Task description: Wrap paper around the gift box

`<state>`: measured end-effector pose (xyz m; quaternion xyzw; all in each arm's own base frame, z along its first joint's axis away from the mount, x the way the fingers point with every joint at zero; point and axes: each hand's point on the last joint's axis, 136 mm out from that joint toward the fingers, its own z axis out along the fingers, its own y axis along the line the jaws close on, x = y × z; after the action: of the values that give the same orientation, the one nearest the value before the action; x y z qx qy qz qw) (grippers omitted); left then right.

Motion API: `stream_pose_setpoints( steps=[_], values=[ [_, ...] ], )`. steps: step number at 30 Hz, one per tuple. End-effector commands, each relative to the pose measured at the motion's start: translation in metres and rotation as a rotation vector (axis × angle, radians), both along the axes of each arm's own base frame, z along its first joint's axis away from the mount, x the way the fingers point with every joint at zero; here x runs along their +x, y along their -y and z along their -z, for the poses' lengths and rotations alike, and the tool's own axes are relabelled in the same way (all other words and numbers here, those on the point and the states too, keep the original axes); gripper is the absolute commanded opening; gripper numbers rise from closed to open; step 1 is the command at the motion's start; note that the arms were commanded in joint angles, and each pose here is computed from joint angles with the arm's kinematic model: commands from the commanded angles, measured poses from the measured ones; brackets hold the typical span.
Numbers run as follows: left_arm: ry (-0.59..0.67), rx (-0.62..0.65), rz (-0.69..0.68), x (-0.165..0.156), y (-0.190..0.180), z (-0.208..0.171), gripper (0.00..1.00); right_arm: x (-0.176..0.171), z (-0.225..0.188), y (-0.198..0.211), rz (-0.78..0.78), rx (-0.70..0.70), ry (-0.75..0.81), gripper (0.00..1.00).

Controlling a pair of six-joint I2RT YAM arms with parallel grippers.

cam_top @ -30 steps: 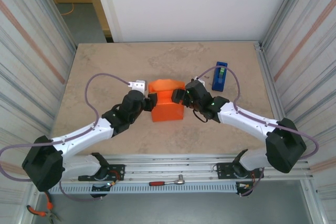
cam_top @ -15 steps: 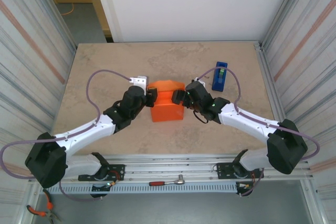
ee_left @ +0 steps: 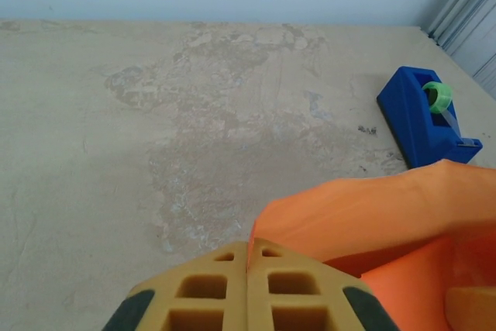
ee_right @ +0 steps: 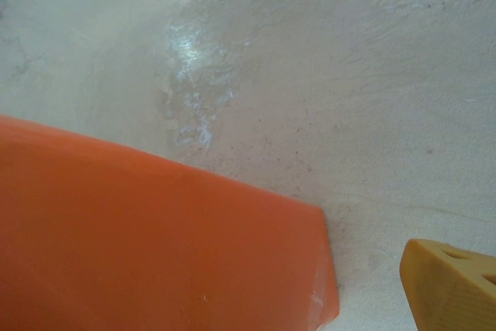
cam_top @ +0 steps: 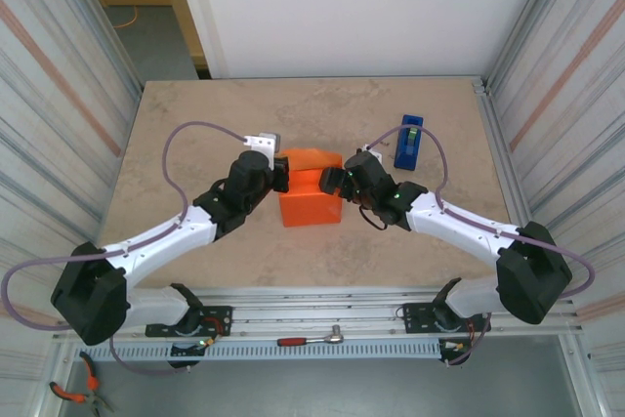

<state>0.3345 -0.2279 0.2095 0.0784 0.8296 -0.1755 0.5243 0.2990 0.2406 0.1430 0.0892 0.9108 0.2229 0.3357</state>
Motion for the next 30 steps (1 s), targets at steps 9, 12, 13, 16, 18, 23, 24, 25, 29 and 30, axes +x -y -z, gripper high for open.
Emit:
stream_pose_setpoints(
  steps=[9,12,13,16,18,23,24,25,29,30],
  values=[
    [0.091,-0.088,-0.005,0.003,-0.002,-0.05,0.46,-0.04,0.06,0.027,-0.027,-0.182,-0.198,0.99],
    [0.106,-0.138,-0.044,-0.001,-0.014,-0.059,0.73,-0.039,0.059,0.026,-0.028,-0.177,-0.2,0.99],
    [0.107,-0.153,-0.054,-0.003,-0.018,-0.06,0.76,-0.039,0.059,0.026,-0.03,-0.176,-0.2,0.99],
    [0.096,-0.179,-0.063,-0.011,-0.026,-0.057,0.79,-0.039,0.058,0.025,-0.032,-0.172,-0.199,0.99],
    [0.073,-0.185,-0.056,-0.017,-0.027,-0.049,0.79,-0.039,0.058,0.024,-0.033,-0.172,-0.201,0.99],
    [0.017,-0.205,-0.045,-0.028,-0.026,-0.024,0.78,-0.039,0.058,0.023,-0.035,-0.171,-0.206,0.99],
    [0.009,-0.204,-0.043,-0.031,-0.023,-0.019,0.78,-0.04,0.06,0.023,-0.037,-0.174,-0.21,0.99],
    [0.004,-0.197,-0.038,-0.032,-0.02,-0.015,0.78,-0.04,0.06,0.023,-0.037,-0.175,-0.211,0.99],
    [-0.016,-0.168,-0.023,-0.036,-0.011,-0.001,0.69,-0.04,0.061,0.024,-0.038,-0.179,-0.216,0.99],
    [-0.021,-0.164,-0.024,-0.036,-0.01,0.002,0.66,-0.04,0.061,0.024,-0.038,-0.177,-0.216,0.99]
  ],
)
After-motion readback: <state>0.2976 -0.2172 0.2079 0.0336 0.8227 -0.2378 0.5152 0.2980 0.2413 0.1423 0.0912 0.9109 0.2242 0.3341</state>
